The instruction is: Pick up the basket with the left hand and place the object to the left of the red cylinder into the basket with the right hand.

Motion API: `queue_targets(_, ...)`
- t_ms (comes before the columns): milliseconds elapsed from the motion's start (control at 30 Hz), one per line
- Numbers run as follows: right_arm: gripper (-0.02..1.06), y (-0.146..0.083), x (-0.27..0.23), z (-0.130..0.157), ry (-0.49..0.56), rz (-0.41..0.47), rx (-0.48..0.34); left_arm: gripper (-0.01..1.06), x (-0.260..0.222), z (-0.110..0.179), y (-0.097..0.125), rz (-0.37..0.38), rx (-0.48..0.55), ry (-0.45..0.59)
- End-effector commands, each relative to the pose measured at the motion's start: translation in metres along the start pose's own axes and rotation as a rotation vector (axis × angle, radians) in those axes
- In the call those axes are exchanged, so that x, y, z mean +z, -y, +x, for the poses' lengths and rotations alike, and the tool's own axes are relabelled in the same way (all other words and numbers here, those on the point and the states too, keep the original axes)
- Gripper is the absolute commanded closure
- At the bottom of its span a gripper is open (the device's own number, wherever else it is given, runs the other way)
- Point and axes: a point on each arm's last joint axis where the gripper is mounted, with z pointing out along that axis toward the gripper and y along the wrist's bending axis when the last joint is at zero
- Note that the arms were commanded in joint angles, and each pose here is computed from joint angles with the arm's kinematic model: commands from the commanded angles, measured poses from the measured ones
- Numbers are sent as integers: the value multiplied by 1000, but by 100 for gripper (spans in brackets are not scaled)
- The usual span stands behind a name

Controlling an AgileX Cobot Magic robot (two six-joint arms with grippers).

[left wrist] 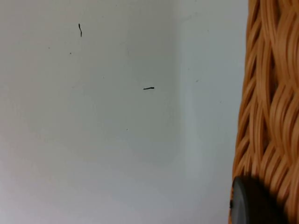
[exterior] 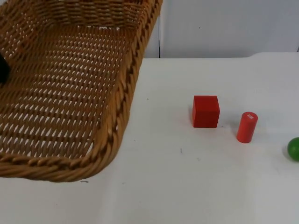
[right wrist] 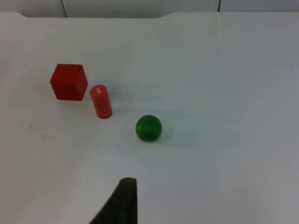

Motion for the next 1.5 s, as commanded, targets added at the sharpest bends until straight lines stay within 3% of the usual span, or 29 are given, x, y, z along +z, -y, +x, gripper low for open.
queue_targets(0, -1, 0, -1, -1, 10, -2, -8, 105, -5, 3, 7, 39, -15, 20)
queue_targets(667, -1, 2, 0, -2, 5, 19, -19, 105, -12, 7, 10, 25, 0, 46)
queue_targets(1033, -1, 2, 27, -43, 64, 25, -62, 105, -12, 7, 9, 23, 3, 45)
queue_targets(1467, -1, 2, 85, -90, -73, 19, -64, 105, -12, 7, 10, 25, 3, 46)
